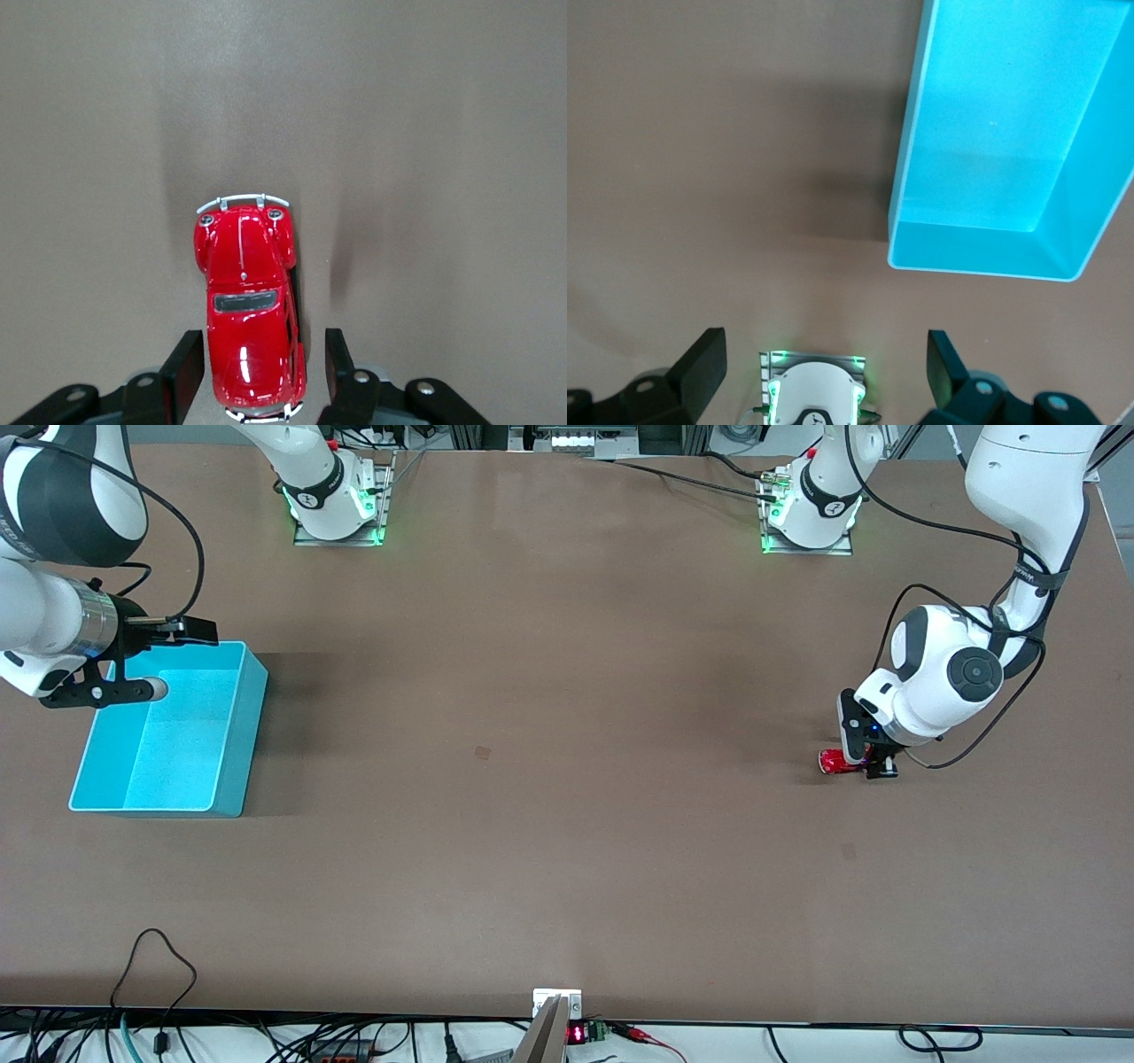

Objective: Wind red beetle toy and store in blue box
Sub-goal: 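Drag the pressed car backward with the left gripper to wind it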

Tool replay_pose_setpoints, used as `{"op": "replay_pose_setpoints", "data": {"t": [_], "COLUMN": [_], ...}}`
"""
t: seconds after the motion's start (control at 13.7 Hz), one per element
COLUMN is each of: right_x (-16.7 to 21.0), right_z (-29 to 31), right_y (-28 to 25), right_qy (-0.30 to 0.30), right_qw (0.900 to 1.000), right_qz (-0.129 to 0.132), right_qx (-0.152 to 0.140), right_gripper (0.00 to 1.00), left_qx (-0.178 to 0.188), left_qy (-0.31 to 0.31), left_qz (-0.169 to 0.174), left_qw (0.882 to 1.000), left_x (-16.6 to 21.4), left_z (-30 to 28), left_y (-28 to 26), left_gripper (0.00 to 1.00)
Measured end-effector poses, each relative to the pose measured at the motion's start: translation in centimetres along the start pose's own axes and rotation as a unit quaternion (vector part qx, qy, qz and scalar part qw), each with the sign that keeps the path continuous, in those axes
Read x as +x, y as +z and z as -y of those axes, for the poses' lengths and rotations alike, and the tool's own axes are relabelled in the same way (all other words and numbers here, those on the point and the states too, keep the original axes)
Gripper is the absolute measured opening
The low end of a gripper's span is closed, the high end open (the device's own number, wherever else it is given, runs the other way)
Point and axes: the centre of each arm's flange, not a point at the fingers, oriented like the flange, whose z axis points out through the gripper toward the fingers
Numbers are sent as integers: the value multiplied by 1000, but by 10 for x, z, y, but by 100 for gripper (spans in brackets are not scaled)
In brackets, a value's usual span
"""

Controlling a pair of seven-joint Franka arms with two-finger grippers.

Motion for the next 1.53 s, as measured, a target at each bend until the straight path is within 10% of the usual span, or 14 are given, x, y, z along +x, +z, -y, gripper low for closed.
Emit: {"op": "replay_pose_setpoints", "data": {"t": [0.22, 1.53], "right_x": [1, 2], "right_z": [2, 0], "right_y": [-2, -3], "right_qy": [3, 4], "right_qw": [1000, 1000], "right_qz": [-6, -11], "right_qx": [16, 18], "right_gripper": [100, 100], "left_qx": [4, -1], "left_qy": [0, 10], "left_qz": [0, 1], "left_qw": [1000, 1000], "left_x": [0, -62], "left_z": [1, -3], "left_y": [-2, 1], "left_gripper": [40, 40]}}
